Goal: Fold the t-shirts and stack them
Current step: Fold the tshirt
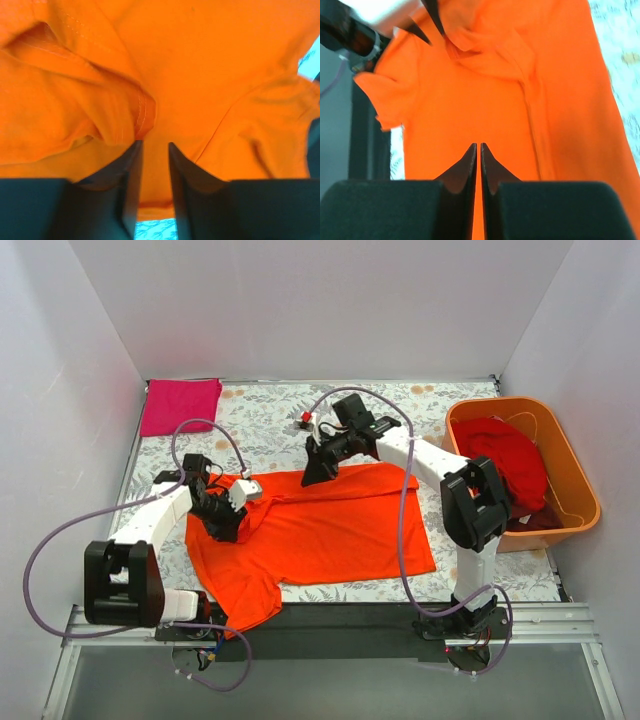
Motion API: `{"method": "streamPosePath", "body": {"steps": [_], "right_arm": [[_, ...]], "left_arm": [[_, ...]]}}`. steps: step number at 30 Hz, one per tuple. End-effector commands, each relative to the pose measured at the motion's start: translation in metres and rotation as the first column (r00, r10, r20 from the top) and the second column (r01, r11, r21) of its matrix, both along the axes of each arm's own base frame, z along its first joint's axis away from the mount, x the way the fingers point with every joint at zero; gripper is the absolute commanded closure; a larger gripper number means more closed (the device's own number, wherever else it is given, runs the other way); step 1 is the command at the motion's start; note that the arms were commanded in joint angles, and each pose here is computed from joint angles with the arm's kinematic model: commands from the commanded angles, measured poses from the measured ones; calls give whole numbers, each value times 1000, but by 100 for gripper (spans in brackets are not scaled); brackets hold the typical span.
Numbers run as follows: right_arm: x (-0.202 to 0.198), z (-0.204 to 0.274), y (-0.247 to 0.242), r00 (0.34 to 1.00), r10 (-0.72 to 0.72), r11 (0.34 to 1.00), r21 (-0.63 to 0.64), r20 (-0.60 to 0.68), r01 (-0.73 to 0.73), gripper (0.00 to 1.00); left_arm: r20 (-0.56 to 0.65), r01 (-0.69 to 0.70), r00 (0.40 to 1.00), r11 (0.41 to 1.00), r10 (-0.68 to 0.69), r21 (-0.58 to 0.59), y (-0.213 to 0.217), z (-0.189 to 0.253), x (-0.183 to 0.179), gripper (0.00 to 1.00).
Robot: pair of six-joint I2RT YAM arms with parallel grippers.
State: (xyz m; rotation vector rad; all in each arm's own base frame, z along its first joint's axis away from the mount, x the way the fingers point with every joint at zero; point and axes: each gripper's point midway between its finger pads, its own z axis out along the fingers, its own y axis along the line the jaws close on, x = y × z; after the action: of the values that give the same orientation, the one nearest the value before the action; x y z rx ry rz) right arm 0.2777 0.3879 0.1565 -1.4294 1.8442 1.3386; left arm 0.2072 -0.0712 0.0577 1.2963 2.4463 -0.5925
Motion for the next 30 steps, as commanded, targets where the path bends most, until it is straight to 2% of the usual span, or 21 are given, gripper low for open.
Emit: {"method": "streamPosePath", "body": {"steps": [1, 5, 8, 9, 10, 11, 12, 13, 14, 17, 19, 23, 26, 30], "right_arm": [[-7, -21, -39, 999, 10, 992, -125, 48, -3, 89], [-1, -27, -57, 999, -29, 983, -179, 46, 36, 88], [6, -29, -65, 996, -46, 977, -205, 74, 60, 88], [7, -31, -68, 995, -49, 973, -221, 84, 66, 88], [9, -34, -71, 995, -54, 970, -230, 85, 72, 88], [10, -34, -75, 994, -60, 967, -242, 94, 81, 89], [10, -36, -78, 994, -59, 964, -253, 95, 82, 89], [10, -40, -83, 994, -68, 960, -265, 90, 90, 89], [11, -41, -87, 993, -74, 958, -271, 92, 96, 89], [14, -41, -102, 991, -101, 951, -284, 91, 123, 90], [16, -37, -111, 988, -119, 947, -287, 100, 143, 90], [16, -35, -127, 983, -144, 940, -296, 111, 171, 91], [17, -36, -136, 980, -155, 933, -306, 125, 187, 91], [20, -40, -150, 974, -180, 919, -329, 137, 216, 91]], "left_arm": [[171, 146, 973, 988, -153, 52, 6, 8, 4, 71], [245, 131, 959, 990, -139, 50, 4, 21, 13, 63], [187, -37, 981, 999, 41, -25, -2, 28, 34, 62], [214, -92, 972, 995, 99, -38, -3, 38, 58, 62], [122, -203, 971, 978, 206, -39, -2, 26, 66, 62], [88, -251, 963, 967, 254, -43, -2, 23, 75, 61], [91, -287, 952, 956, 292, -57, -3, 30, 93, 61], [9, -345, 938, 937, 346, -53, -5, 18, 98, 61], [-4, -362, 932, 930, 363, -64, -7, 18, 104, 58], [27, -427, 903, 903, 428, -48, -1, 10, 131, 58], [52, -447, 893, 894, 447, -24, 3, 5, 146, 59], [29, -428, 904, 904, 427, 20, 5, -11, 146, 62], [9, -347, 938, 938, 347, 20, -9, -12, 130, 65], [-85, -210, 975, 977, 207, -24, -42, -5, 91, 68]]}}
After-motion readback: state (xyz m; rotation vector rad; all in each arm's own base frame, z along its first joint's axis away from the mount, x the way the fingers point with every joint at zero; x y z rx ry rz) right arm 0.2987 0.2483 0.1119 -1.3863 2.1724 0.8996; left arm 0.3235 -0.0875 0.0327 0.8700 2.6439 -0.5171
